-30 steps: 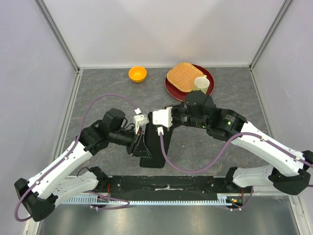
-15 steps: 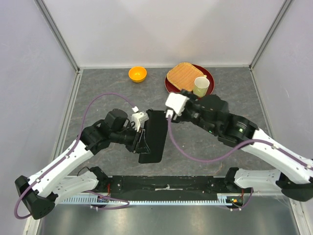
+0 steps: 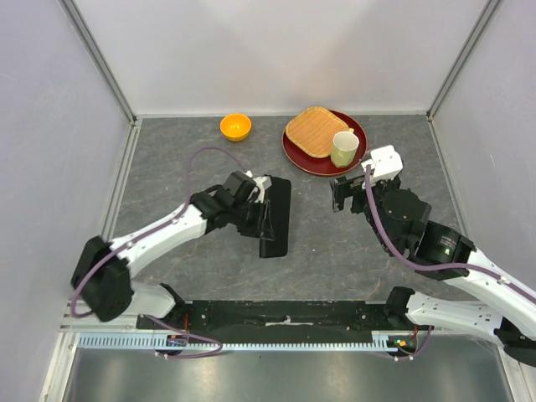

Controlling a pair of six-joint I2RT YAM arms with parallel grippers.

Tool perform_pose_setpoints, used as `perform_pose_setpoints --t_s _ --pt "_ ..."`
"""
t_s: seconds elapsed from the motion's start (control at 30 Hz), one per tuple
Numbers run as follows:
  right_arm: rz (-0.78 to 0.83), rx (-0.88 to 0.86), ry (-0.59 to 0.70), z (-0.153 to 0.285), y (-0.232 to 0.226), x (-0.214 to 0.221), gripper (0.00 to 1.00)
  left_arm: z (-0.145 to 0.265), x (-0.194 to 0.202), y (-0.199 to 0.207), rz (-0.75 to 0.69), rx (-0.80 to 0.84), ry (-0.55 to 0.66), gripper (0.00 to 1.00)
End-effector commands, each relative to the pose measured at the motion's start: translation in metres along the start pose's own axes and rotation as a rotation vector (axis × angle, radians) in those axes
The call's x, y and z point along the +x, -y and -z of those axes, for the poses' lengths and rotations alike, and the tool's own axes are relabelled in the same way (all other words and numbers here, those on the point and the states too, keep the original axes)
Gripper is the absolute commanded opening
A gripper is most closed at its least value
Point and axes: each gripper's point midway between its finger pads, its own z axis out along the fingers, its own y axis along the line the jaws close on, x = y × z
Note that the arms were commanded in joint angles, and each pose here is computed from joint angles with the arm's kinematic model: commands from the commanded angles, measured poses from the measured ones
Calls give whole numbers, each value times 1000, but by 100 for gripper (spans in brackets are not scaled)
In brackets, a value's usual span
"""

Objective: Sort the hair-cutting tools

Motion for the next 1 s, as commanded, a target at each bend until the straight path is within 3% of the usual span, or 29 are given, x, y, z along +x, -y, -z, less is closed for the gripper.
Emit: perform_pose_setpoints --t_s 0.0,0.27,0.3,0.37,0.4,0.57,0.8,0.87,0.97 --pt "-138 28 -56 0 -3 25 97 -14 -60 53 0 207 106 2" --pt "-141 12 -131 0 -11 61 98 -63 -46 32 97 170 -50 18" --pt "-141 10 -138 0 -12 64 98 -65 -44 27 107 159 -56 29" --pt "-139 8 -141 1 -12 66 98 -69 -37 17 126 135 -71 37" --pt "-138 10 -142 1 -11 67 98 -71 -35 10 133 110 -73 47" --pt "-139 44 -143 2 -5 68 98 -69 -29 -26 141 -46 -58 64" --pt "-188 115 -163 7 8 72 98 -24 -37 -68 104 -333 59 81" --pt "-192 119 -179 10 9 75 98 0 -43 -76 88 -406 116 81" --pt "-211 151 -191 15 17 76 98 40 -53 -65 35 -393 221 81"
